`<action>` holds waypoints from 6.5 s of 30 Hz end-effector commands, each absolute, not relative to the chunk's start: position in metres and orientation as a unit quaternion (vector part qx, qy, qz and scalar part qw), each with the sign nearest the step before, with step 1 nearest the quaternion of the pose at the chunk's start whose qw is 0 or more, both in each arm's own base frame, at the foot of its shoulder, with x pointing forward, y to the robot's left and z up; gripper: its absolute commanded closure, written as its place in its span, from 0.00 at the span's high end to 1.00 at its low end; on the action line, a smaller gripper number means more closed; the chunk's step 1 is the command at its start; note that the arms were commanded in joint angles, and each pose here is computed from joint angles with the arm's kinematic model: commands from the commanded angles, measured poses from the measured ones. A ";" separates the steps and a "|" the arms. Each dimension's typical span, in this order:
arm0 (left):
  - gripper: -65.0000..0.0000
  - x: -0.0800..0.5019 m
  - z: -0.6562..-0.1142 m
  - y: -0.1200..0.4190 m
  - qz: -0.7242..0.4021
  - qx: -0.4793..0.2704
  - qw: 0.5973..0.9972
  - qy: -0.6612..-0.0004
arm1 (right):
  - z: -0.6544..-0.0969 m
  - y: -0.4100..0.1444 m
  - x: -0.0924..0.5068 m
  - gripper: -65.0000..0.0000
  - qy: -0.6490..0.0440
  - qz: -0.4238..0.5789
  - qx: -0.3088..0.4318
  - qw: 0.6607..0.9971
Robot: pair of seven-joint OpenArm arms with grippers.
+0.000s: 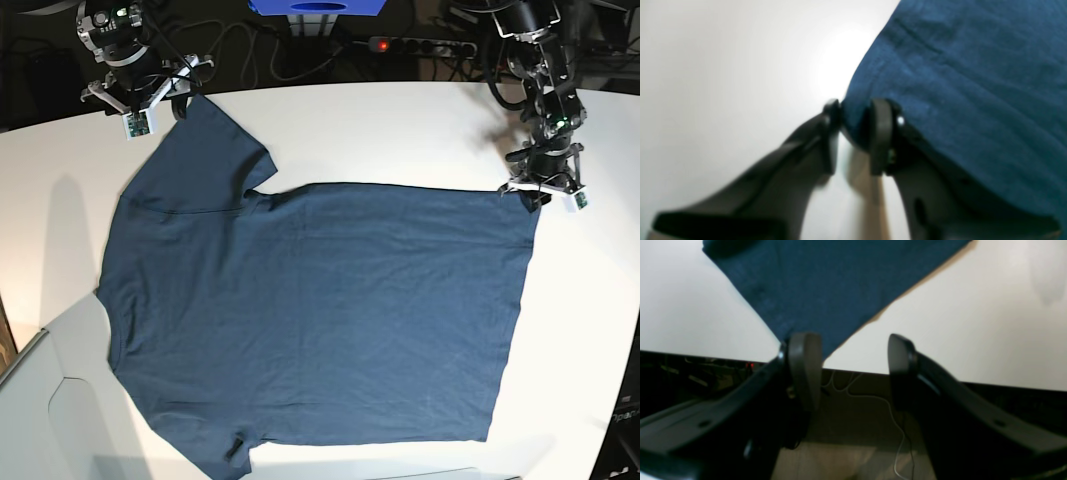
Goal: Fold the T-shirt properly
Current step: 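Close both grippers on the shoulder corners of the blue shirt, then lift the shoulder edge with both grippers and pull it taut, then carry the shoulder edge with both grippers over the shirt toward the hem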
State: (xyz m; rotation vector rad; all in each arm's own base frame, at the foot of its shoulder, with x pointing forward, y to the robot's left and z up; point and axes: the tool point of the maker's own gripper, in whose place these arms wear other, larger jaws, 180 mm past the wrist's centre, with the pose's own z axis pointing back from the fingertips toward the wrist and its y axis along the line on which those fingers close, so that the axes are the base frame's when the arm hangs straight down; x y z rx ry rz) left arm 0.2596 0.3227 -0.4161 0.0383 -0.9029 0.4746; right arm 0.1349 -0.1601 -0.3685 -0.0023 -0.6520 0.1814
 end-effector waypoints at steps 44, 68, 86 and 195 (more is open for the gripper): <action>0.00 0.229 -0.428 0.327 0.225 0.028 0.887 -0.401 | -0.428 -0.156 0.169 0.35 -0.291 0.090 0.014 0.952; 0.00 0.208 -0.410 0.320 0.195 0.039 0.891 -0.409 | -0.374 -0.163 0.175 0.00 -0.349 0.115 -0.006 0.930; 0.00 0.179 -0.394 0.298 0.175 0.038 0.894 -0.410 | -0.376 -0.192 0.154 0.00 -0.327 0.113 -0.039 0.938; 0.00 0.348 -0.329 0.322 0.239 -0.010 0.803 -0.546 | -0.297 -0.201 0.432 0.00 -0.509 0.080 -0.058 0.855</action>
